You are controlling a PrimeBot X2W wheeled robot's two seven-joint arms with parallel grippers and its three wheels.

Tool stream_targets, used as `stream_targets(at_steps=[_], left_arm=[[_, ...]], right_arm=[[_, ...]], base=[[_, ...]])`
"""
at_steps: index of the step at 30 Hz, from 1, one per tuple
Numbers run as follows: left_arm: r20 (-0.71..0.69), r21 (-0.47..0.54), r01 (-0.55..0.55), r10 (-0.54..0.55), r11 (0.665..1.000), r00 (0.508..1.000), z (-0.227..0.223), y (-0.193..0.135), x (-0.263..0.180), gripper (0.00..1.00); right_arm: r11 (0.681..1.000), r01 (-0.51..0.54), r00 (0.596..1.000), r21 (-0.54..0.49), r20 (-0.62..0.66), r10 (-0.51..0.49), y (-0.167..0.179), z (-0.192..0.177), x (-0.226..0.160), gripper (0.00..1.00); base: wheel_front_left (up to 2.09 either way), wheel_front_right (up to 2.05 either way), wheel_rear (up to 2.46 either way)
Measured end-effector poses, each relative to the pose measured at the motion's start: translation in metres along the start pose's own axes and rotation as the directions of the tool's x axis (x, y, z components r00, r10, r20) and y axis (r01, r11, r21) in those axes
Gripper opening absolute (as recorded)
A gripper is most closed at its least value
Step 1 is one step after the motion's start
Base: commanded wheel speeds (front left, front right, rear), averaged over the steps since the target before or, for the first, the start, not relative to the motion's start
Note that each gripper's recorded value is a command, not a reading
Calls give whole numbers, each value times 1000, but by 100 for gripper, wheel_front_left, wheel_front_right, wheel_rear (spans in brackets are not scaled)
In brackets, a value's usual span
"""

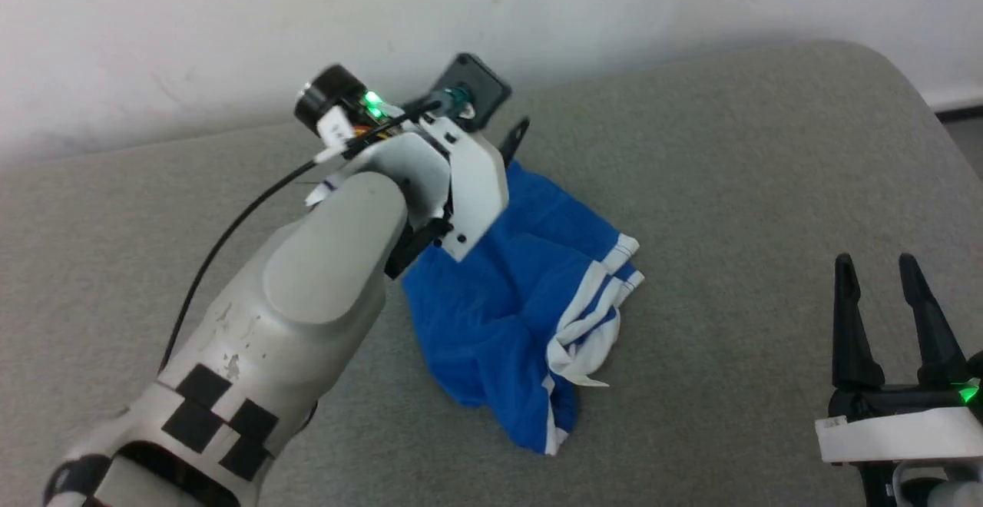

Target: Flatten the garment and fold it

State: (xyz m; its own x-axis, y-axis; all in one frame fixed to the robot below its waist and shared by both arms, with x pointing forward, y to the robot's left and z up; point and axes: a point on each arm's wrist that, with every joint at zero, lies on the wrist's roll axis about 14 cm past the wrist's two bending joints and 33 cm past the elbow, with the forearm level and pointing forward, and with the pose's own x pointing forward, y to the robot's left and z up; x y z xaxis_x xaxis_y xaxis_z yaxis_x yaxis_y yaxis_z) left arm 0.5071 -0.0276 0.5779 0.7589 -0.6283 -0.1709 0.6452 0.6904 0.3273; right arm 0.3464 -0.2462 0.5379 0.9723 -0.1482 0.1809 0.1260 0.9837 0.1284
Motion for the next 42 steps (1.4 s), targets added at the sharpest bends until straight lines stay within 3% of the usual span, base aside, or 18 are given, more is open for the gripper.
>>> stream_targets(at_steps=[2, 5, 10, 14, 17, 18, 19, 20, 22, 26, 29, 31, 34, 37, 42], left_arm=[[-125, 4, 82, -81, 997, 989, -24, -18, 8, 100], [-311, -8, 190, -183, 982, 933, -62, -38, 9, 100], [-573, -35, 318, -280, 947, 770, -122, -54, -5, 100], [-706, -130, 350, -335, 928, 625, -164, -61, -23, 100], [-754, -149, 361, -342, 920, 561, -183, -60, -30, 100], [-756, -149, 367, -345, 918, 556, -184, -61, -30, 95], [-754, -148, 375, -350, 915, 555, -184, -62, -29, 23], [-745, -147, 383, -357, 912, 564, -183, -63, -28, 0], [-714, -140, 395, -369, 908, 595, -179, -66, -26, 0], [-559, -133, 392, -396, 910, 729, -149, -63, -18, 0], [-421, -148, 318, -351, 936, 837, -122, -40, -16, 0], [-387, -152, 231, -273, 961, 881, -121, -18, -27, 0], [-419, -206, 100, -180, 974, 890, -145, 5, -64, 0], [-509, -224, 9, -125, 975, 852, -178, 13, -107, 0], [-557, -268, -89, -79, 959, 827, -194, 14, -147, 0]], right_arm=[[1000, 18, 1000, -4, -8, -18, -6, -2, 0, 100], [999, 42, 999, -14, -19, -42, -13, -5, 0, 100], [997, 68, 997, -23, -27, -68, -21, -9, 5, 100], [996, 83, 996, -32, -37, -84, -26, -12, 8, 100], [994, 99, 994, -36, -50, -101, -32, -16, 7, 100], [994, 104, 993, -39, -55, -106, -33, -17, 6, 100], [993, 109, 992, -42, -59, -111, -35, -18, 6, 100], [992, 114, 991, -45, -62, -117, -36, -19, 5, 100], [992, 120, 990, -48, -63, -123, -39, -19, 5, 100], [992, 117, 990, -43, -68, -120, -38, -20, 0, 100], [993, 112, 991, -39, -70, -115, -36, -20, -3, 100], [995, 91, 993, -35, -71, -94, -30, -21, -3, 100], [998, 59, 996, -19, -61, -60, -19, -19, 1, 100], [1000, 3, 998, -9, -64, -3, -1, -22, 6, 100], [998, -57, 997, 12, -45, 58, 20, -19, 13, 100]], base=[[0, 0, 0], [0, 0, 0], [0, 0, 0], [0, 0, 0], [0, 0, 0], [0, 0, 0], [0, 0, 0], [0, 0, 0], [0, 0, 0], [0, 0, 0], [0, 0, 0], [0, 0, 0], [0, 0, 0], [0, 0, 0], [0, 0, 0]])
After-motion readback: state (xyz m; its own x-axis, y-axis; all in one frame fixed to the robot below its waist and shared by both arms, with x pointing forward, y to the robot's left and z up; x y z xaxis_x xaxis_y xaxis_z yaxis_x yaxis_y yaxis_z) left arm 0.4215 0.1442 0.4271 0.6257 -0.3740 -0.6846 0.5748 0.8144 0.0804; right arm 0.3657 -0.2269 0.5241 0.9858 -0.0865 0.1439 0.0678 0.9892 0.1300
